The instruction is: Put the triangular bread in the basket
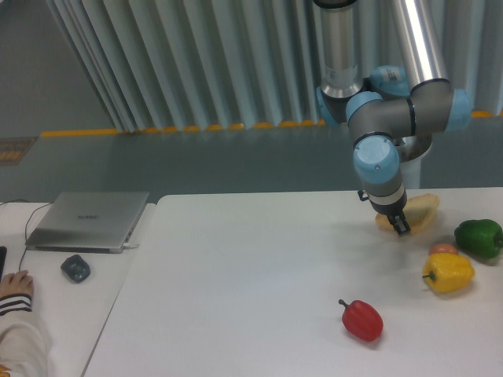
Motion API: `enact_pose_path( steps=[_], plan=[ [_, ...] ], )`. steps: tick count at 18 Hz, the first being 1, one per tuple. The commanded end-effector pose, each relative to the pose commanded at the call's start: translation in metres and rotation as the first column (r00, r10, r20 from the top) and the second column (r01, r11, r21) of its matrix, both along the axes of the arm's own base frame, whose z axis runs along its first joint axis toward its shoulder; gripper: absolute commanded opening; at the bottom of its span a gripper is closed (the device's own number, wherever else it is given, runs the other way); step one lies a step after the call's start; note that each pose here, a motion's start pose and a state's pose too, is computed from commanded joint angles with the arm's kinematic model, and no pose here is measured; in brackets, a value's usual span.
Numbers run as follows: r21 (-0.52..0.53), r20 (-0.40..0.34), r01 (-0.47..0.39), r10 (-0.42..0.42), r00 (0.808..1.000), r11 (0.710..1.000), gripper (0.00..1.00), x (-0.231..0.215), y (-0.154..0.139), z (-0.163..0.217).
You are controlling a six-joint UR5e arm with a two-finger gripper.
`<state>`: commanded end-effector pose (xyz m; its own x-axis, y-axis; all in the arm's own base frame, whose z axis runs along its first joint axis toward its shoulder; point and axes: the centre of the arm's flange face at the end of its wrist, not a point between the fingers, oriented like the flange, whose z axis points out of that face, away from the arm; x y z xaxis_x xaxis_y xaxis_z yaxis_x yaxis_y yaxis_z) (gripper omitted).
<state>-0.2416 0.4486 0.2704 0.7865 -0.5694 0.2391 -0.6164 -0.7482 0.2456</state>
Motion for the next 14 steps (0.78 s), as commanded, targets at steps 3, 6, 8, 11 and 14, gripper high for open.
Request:
enact_pose_path(
  steps=[3, 6, 8, 11, 14],
  plan=[
    [0.006, -0.007, -0.006, 0.006, 1.0, 1.0, 0.24, -0.005, 0.004, 0.005],
    [-0.007, 0.005, -0.008, 0.008, 1.0, 1.0, 0.05, -0.01, 0.007, 0.013],
    [-0.017, 0.015, -0.008, 0.008, 1.0, 1.0, 0.03, -0.013, 0.009, 0.02],
    [-0.017, 0.017, -0.003, 0.004, 1.0, 1.0, 0.02, -0.019, 0.015, 0.042],
    [0.023, -0.014, -0.004, 0.004, 1.0, 1.0, 0.02, -0.031, 0.023, 0.073]
  ],
)
